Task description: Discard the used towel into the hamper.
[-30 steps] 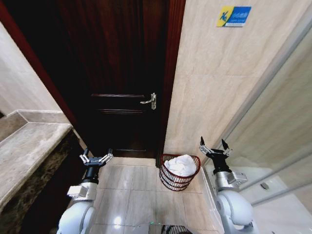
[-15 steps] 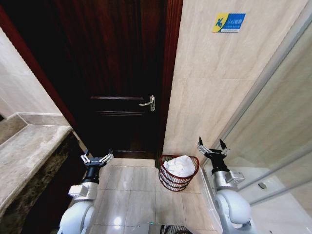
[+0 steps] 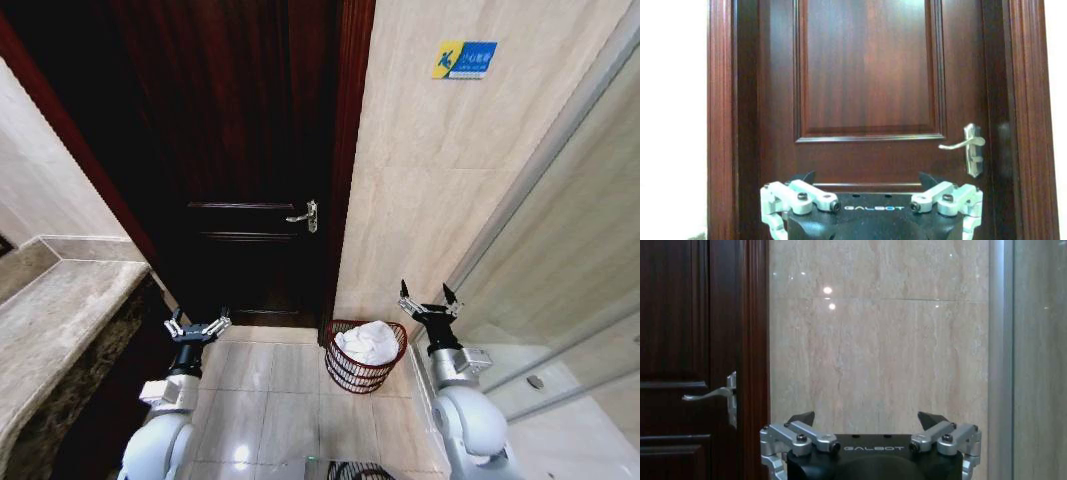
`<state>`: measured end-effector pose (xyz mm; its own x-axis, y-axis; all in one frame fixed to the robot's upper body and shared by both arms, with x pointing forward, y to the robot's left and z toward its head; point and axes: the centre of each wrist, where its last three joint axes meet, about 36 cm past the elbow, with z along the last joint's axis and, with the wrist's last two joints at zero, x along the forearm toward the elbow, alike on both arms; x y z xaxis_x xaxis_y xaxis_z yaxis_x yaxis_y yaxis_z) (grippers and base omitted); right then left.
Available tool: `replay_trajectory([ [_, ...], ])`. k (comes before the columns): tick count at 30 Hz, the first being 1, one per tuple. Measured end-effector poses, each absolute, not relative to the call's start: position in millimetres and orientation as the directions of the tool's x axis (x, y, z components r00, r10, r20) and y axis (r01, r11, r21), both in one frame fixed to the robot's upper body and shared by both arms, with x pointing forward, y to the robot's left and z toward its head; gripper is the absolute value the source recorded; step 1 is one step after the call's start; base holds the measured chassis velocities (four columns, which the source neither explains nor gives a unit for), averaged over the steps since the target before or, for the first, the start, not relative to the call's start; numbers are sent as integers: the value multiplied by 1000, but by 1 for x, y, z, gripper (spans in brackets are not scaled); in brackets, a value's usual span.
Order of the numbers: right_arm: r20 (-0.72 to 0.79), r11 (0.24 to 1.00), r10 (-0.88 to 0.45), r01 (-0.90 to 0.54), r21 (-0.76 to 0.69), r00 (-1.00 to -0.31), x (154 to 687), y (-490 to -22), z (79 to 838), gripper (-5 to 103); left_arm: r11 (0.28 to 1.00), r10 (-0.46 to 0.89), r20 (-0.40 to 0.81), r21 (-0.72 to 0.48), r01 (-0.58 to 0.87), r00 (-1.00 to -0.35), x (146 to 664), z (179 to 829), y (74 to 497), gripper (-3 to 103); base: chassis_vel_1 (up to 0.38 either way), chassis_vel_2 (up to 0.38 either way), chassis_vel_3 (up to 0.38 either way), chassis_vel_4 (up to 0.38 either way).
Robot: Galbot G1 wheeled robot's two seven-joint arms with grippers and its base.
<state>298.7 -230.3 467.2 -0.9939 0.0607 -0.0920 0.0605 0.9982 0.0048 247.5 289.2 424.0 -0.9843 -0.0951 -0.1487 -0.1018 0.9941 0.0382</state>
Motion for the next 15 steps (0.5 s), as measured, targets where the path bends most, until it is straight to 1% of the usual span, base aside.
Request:
replay_trajectory([
  [5, -88, 998, 56, 56, 8, -995, 296, -228, 468, 100, 993, -110, -169, 19, -115, -979, 247, 419, 289, 100, 0, 0, 0, 0],
  [15, -89, 999, 41, 41, -3, -995, 293, -225, 470, 100, 992, -119, -174, 17, -124, -977, 244, 418, 294, 100, 0, 0, 0, 0],
])
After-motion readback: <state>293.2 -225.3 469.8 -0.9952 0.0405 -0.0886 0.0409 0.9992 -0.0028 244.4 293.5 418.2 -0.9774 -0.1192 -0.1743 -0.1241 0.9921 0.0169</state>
